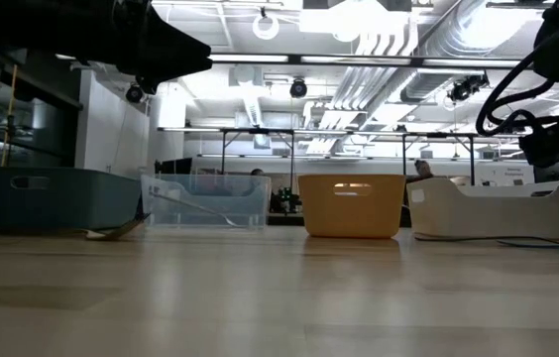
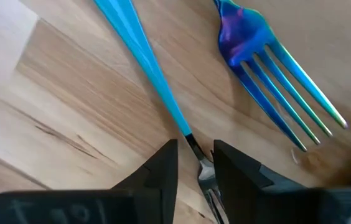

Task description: Sort silverware by color (type)

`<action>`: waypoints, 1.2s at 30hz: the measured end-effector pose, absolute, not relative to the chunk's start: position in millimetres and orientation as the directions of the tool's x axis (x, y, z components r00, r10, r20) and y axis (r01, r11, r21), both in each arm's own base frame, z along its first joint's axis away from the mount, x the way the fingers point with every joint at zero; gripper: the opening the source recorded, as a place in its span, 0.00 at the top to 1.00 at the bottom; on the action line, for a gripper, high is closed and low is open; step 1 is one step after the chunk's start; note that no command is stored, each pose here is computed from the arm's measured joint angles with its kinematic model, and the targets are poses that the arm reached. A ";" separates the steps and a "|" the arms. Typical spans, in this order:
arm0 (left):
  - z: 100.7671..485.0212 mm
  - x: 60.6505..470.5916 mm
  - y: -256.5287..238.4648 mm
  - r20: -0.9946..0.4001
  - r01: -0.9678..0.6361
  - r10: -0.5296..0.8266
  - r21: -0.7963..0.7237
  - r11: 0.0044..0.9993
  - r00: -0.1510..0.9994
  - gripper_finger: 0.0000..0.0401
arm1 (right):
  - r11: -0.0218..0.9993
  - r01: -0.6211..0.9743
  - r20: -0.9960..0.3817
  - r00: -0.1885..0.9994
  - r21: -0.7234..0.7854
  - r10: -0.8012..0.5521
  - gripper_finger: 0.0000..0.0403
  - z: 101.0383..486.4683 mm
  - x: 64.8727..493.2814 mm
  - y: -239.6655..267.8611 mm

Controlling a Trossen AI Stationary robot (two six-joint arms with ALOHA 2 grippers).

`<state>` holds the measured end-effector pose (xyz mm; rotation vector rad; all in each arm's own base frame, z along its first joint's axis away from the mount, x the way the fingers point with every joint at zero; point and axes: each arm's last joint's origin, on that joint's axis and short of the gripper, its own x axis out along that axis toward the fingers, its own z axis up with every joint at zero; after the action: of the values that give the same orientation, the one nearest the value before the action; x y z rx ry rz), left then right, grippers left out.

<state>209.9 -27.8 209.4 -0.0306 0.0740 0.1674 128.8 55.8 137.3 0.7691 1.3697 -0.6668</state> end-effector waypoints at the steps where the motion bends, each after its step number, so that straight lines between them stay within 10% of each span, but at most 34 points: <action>1: 209.2 209.9 -27.8 -0.077 -0.167 0.165 -0.024 0.986 0.983 0.67 | 0.596 0.798 -0.996 0.088 0.084 0.021 0.77 136.2 129.2 56.0; 25: 209.2 209.9 -27.9 -0.077 -0.167 0.165 -0.024 0.986 0.983 0.67 | 0.664 0.747 -0.999 0.032 0.028 0.006 0.97 140.0 146.4 63.8; 36: 209.2 209.9 -27.8 -0.077 -0.167 0.165 -0.024 0.986 0.983 0.67 | 0.829 0.488 -0.955 0.245 0.273 0.170 0.99 182.4 179.8 88.6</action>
<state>209.9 -27.8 209.2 -0.0301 0.0749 0.1671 179.8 88.6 182.4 0.5961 1.3270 -0.2353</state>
